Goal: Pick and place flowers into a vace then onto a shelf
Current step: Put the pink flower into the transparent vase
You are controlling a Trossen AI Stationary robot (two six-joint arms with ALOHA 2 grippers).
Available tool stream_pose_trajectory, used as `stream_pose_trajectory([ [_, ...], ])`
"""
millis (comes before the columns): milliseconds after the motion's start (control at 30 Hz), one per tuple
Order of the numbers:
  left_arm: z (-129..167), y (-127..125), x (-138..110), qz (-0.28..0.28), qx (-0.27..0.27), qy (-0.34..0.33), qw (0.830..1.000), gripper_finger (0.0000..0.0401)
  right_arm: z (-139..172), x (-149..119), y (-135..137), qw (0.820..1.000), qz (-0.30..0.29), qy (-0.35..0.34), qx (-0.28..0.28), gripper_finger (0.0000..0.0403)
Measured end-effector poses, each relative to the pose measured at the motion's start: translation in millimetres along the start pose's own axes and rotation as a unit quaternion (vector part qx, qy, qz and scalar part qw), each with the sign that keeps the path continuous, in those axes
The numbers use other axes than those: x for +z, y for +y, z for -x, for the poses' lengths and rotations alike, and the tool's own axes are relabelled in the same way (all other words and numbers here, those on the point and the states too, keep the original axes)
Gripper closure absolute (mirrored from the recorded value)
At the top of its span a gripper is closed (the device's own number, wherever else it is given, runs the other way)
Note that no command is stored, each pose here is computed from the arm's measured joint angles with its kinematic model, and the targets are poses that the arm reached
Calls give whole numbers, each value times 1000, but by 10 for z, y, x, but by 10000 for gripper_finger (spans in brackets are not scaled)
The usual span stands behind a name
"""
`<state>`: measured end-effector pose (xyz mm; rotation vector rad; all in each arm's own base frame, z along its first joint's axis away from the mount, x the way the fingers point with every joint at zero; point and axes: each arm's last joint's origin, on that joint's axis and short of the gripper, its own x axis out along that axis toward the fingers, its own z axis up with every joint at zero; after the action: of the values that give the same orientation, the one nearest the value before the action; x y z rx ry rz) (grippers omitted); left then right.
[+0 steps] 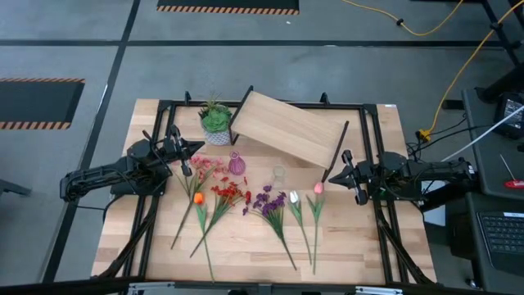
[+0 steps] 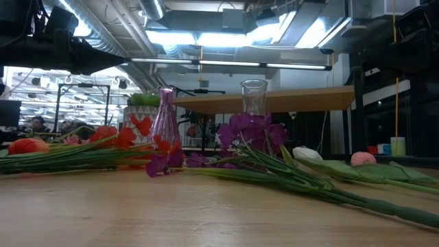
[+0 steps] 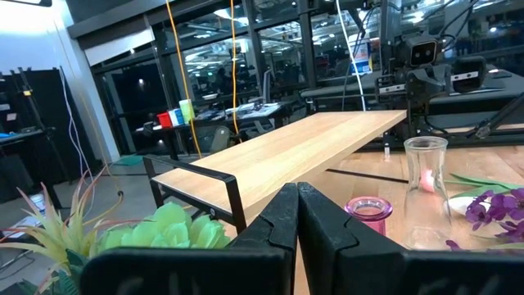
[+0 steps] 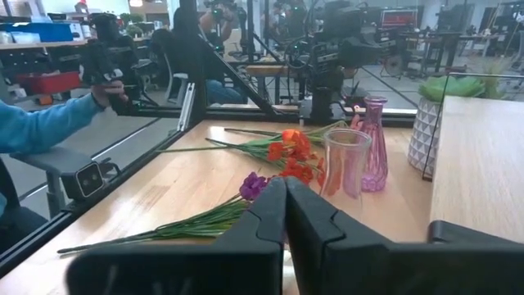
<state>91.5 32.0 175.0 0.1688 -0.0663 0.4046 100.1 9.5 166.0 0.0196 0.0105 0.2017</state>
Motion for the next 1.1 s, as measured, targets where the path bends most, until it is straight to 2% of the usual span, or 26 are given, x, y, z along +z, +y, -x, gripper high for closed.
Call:
stream_pose_trajectory([
  [167,0,0,0,13,0,0,1000,397,1,-9,-21,999,-17,4,-36,397],
  [333,0,0,0,46,0,0,999,397,1,-2,-23,999,-21,0,-39,401],
  [467,0,0,0,47,0,0,999,397,1,0,-23,999,-28,-1,-39,401],
  [567,2,5,44,24,-2,-20,1000,397,16,84,-19,999,-27,-3,-39,401],
  [733,18,-40,138,21,-103,-47,993,398,32,284,-18,999,-15,6,-48,401],
  [900,8,-44,162,50,-117,-34,991,398,-13,358,-53,993,-18,58,-100,401],
  [1000,-27,-65,88,56,-130,7,990,399,-63,408,-61,992,-8,72,-103,401],
  [1100,-78,-82,57,61,-146,26,987,399,-126,465,-69,993,11,54,-101,401],
])
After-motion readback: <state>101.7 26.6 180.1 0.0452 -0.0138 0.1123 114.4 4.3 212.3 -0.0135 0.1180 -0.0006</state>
